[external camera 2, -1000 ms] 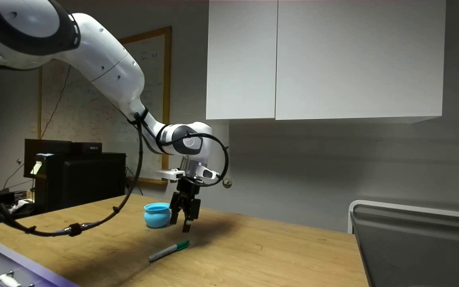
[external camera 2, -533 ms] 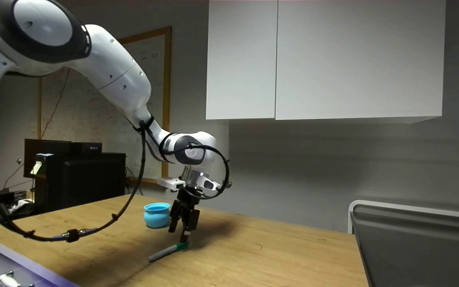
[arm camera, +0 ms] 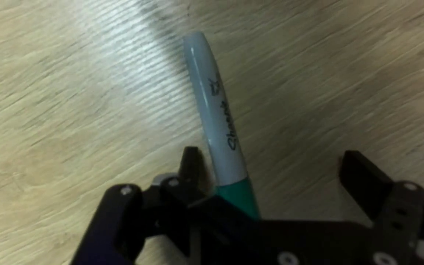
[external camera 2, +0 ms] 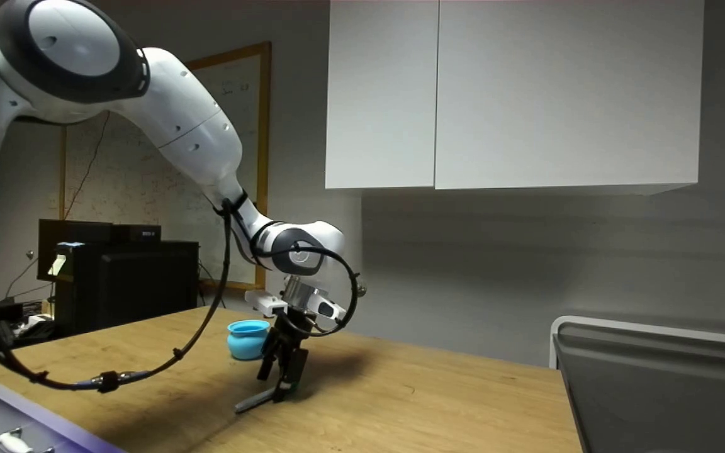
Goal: Pick the marker and put it in the cup
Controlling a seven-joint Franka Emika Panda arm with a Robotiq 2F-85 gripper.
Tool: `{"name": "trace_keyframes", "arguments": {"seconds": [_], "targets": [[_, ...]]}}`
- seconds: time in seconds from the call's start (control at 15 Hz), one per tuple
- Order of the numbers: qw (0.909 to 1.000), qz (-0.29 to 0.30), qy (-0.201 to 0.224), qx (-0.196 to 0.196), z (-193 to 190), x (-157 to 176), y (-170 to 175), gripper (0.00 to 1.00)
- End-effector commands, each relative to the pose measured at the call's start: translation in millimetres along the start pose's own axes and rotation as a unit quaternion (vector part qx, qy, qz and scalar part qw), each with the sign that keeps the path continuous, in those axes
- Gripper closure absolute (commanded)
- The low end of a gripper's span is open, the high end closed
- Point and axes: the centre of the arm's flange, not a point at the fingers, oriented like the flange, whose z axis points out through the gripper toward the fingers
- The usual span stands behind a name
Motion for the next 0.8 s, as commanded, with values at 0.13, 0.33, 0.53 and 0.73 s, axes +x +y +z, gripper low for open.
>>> {"name": "trace_keyframes", "arguments": {"seconds": [0.13,0.33,0.53,0.73], "targets": [[0.9998,0.0,0.001,0.022,16,-5,14,0.32],[0.9997,0.001,0.006,0.024,11,-10,14,0.56],[0.9997,0.001,0.009,0.023,6,-15,14,0.79],[0.9997,0.002,0.014,0.02,-2,-21,14,0.97]]}}
